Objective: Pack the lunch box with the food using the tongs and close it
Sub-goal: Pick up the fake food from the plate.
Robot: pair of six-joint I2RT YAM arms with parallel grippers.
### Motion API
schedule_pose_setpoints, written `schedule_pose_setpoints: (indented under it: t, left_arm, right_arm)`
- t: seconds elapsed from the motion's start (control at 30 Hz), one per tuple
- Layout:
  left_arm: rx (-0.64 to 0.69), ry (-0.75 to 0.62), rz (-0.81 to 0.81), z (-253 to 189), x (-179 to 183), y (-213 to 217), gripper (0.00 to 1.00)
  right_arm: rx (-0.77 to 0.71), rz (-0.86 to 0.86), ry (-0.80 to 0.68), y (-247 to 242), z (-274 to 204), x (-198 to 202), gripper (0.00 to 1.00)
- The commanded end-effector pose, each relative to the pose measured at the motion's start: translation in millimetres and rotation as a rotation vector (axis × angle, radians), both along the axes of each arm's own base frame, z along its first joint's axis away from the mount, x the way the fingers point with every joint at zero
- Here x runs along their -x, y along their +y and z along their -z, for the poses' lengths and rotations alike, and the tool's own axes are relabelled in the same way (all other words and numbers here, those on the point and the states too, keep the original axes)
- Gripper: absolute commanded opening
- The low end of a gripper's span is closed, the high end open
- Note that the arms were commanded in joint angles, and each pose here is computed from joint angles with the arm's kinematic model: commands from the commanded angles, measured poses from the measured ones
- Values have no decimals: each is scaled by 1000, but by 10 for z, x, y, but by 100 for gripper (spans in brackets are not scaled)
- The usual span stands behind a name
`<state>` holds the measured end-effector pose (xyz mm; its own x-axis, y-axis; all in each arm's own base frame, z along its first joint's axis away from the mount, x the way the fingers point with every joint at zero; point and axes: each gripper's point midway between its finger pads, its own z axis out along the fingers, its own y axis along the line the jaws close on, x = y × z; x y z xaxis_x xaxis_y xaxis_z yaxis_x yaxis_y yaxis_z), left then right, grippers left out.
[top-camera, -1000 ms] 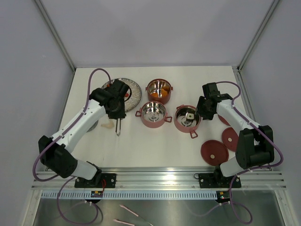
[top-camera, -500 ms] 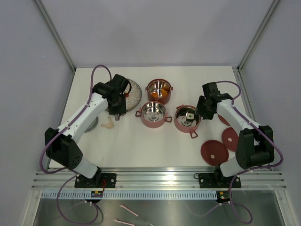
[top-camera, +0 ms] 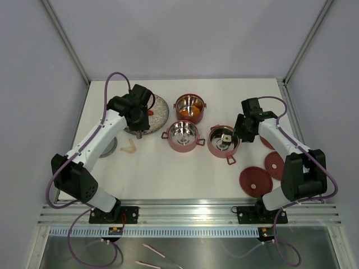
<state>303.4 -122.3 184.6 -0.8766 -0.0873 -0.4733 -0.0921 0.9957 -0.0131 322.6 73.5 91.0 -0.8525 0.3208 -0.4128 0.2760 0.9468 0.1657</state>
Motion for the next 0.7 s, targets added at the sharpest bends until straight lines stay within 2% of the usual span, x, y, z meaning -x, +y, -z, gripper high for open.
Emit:
schedule_pose_setpoints:
  t: [0.0,0.37,0.67]
  left_arm:
    - [3,-194,-38,-495,-250,87,34]
    - [-30,-195,-58,-448,-621,244,37]
    - [49,-152,-56,-339,-674,141,36]
  right_arm:
    - [-6,-9,-41,11,-104,-102,53]
    - [1,-2,-40,-12,-125,-63,53]
    - [-5,7,-33,-11,-116,-45,53]
